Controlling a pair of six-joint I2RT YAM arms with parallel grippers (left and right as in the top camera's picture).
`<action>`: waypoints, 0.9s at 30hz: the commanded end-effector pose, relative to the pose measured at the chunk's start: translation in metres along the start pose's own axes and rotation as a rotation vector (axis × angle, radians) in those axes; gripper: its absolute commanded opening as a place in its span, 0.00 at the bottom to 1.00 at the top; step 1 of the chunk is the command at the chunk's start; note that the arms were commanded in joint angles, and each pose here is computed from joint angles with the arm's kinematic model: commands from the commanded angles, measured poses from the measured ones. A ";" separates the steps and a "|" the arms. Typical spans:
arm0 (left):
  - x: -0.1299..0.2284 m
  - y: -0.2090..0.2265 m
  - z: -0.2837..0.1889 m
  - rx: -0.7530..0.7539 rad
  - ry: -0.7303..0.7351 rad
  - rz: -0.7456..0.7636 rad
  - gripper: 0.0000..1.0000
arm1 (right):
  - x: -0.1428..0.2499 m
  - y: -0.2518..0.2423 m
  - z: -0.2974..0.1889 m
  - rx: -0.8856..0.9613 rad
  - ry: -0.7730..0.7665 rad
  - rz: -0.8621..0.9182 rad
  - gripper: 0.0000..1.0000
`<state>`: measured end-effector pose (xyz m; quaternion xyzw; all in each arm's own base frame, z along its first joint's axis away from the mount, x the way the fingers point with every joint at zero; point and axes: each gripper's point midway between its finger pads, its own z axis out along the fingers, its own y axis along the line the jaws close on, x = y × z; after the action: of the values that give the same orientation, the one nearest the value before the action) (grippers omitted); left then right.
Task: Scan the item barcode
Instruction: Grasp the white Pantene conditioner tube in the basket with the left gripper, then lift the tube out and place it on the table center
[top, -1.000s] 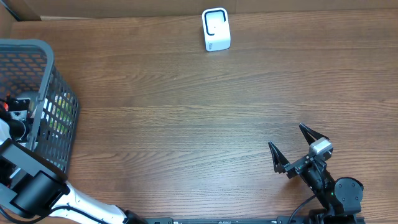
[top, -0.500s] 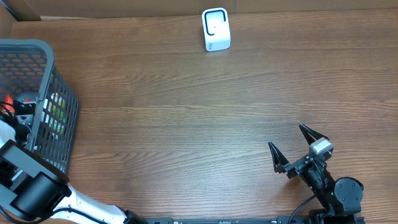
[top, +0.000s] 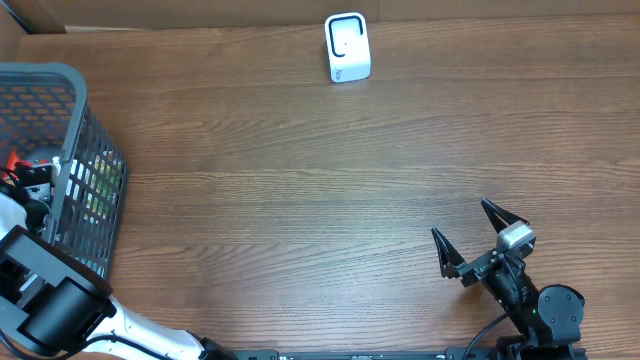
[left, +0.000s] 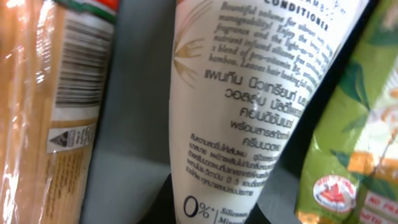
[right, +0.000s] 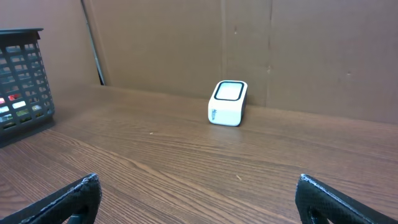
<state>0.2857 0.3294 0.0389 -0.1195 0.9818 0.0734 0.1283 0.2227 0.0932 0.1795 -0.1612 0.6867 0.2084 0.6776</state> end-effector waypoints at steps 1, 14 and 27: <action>0.002 -0.031 0.020 0.110 0.062 -0.292 0.04 | 0.003 0.002 0.000 -0.011 0.000 0.004 1.00; -0.115 -0.048 -0.143 0.181 -0.111 -0.437 0.04 | 0.002 0.002 0.000 -0.011 0.000 0.004 1.00; -0.164 -0.113 -0.369 0.265 -0.601 -0.351 0.04 | 0.002 0.002 0.000 -0.011 0.000 0.004 1.00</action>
<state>0.3846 0.2479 0.3457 -0.2850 0.8975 -0.0021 0.3366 0.2227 0.0932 0.1795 -0.1613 0.6866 0.2082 0.6776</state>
